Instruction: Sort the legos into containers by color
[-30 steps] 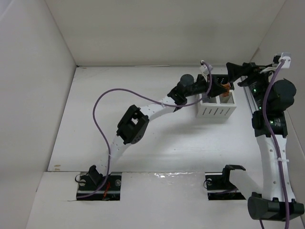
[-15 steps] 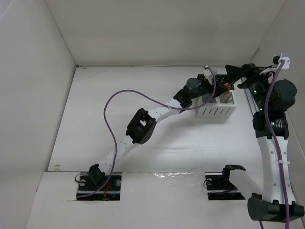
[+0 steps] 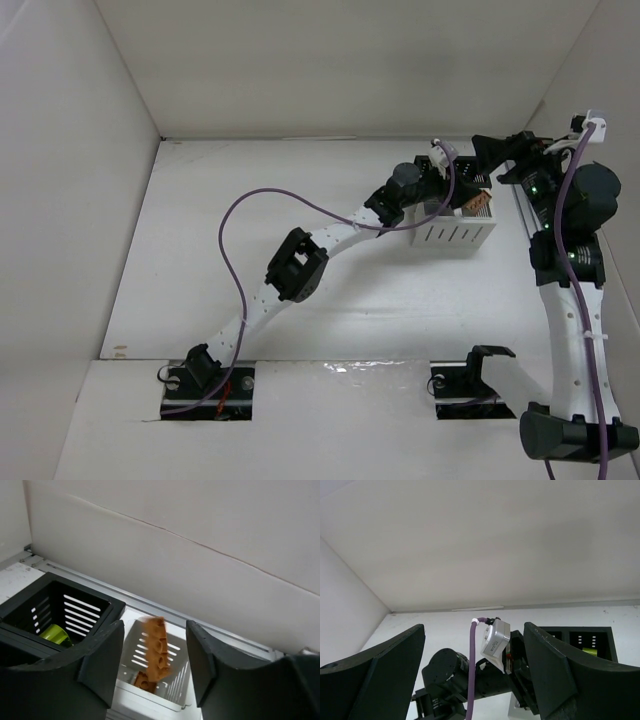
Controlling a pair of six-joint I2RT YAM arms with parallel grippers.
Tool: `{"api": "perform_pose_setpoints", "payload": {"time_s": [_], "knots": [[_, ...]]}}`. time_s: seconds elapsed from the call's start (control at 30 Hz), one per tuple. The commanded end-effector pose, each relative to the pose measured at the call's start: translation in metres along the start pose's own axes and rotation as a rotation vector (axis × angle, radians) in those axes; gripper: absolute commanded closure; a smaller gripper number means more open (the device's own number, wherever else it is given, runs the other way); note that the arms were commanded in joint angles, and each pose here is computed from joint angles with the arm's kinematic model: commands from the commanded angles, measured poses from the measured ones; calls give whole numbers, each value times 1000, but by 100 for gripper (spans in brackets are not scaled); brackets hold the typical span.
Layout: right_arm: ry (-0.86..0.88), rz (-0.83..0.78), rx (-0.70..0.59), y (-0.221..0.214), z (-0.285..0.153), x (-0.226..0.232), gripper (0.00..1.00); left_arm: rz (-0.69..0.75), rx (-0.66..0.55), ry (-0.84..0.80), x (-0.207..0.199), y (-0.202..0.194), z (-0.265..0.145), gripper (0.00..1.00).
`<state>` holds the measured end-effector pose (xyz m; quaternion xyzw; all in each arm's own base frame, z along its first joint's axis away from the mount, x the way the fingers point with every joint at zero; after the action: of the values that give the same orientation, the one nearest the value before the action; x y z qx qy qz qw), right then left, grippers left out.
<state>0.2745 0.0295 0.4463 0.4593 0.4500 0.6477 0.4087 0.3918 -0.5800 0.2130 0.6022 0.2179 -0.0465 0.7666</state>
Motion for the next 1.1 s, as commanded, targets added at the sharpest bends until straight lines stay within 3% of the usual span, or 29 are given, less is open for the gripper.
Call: {"api": "perform_pose_setpoints", "payload": {"time_s": [0.0,0.17,0.3,0.5,0.57,0.6,0.63,0.67,0.83,0.9,0.97,1.03,1.07], "knots": [[12,-6,-69,23,-1,7,16,48,-77,-61,-19,36,5,49],[13,15,-70,19,1,6,14,71,-114,-57,-29,60,2,43],[33,31,-129,25,1,10,14,120,-233,-16,-29,113,-7,43],[98,72,-123,17,25,14,14,105,-245,128,11,182,-50,43],[121,72,-120,14,42,19,14,93,-246,216,29,232,-95,16],[137,73,-125,16,41,24,14,92,-245,217,30,232,-95,16],[140,72,-91,6,55,23,14,119,-248,265,36,256,-118,7],[150,66,-75,1,62,25,14,119,-185,340,48,254,-133,0],[267,39,32,-30,103,51,14,155,-37,594,74,283,-224,0],[292,23,126,-61,122,53,14,122,24,684,84,283,-273,0],[334,19,189,-86,136,61,16,62,106,756,97,255,-309,0],[359,13,231,-106,143,70,16,45,115,803,93,255,-349,0],[370,7,270,-124,149,73,16,4,173,847,101,225,-367,0]]}}
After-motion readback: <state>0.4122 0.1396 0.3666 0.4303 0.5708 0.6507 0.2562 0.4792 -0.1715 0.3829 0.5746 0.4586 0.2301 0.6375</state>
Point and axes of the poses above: each gripper's point midway between its finger pads, its own z axis out along the fingers, its own x axis along the line the jaws close on, y = z × x, the point moved 5 cm from there along -z, back along the fingers, and after that the axes turned 6 degrees about -z, right-handed, at the moved point
